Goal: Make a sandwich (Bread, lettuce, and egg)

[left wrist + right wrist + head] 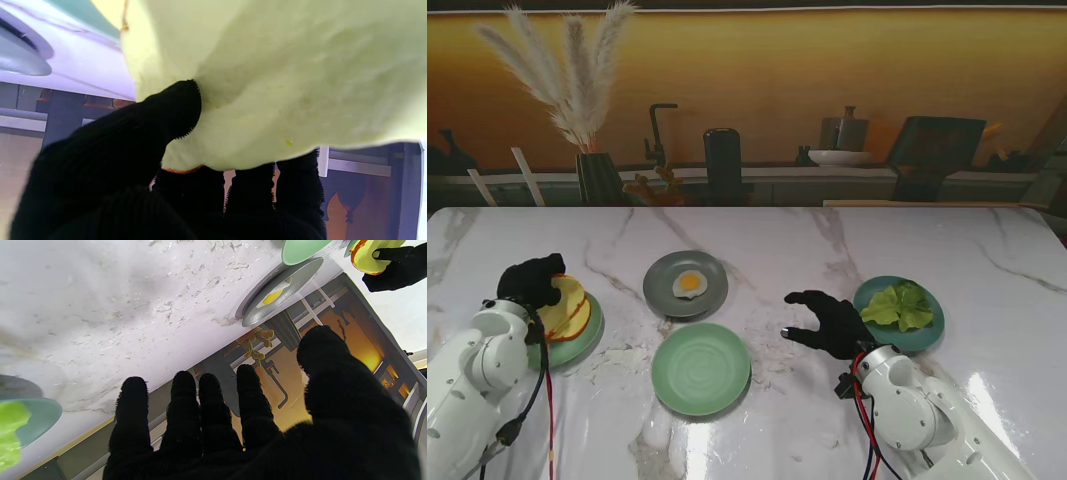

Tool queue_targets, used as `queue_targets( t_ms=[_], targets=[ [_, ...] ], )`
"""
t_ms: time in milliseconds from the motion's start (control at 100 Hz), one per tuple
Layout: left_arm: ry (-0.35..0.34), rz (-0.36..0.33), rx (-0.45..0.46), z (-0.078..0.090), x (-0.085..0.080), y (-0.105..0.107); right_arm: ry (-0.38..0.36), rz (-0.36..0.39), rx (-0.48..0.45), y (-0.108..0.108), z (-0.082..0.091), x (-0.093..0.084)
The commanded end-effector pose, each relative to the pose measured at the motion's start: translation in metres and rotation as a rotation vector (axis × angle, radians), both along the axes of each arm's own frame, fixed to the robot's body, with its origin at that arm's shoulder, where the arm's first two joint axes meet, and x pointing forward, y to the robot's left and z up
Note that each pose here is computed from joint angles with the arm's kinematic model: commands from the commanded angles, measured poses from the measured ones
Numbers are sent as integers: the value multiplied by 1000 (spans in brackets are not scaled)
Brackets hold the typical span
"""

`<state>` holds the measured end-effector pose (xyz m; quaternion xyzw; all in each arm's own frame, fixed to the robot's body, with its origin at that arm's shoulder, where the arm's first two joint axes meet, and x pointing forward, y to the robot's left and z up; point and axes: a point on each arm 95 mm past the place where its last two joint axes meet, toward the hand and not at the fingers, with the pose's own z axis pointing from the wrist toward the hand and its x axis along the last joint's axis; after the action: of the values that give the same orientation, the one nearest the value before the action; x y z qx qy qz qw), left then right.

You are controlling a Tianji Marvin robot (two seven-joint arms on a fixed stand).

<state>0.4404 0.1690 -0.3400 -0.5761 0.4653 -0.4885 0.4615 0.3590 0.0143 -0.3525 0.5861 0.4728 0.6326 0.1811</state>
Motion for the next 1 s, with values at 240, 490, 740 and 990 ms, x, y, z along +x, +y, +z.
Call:
queue_targets(
  t_ms=[240, 490, 740, 990],
  targets=[
    [-84, -22, -114, 18, -14, -11, -5, 9, 18, 6, -2, -2],
    [-144, -39, -227, 39, -27, -19, -12, 17, 20, 7, -1, -3],
    [-153, -68, -356, 57, -38, -31, -27, 36, 24, 8, 3, -6],
    [-57, -113, -493, 69, -43, -49, -41, 109, 38, 16, 8, -17]
  ],
)
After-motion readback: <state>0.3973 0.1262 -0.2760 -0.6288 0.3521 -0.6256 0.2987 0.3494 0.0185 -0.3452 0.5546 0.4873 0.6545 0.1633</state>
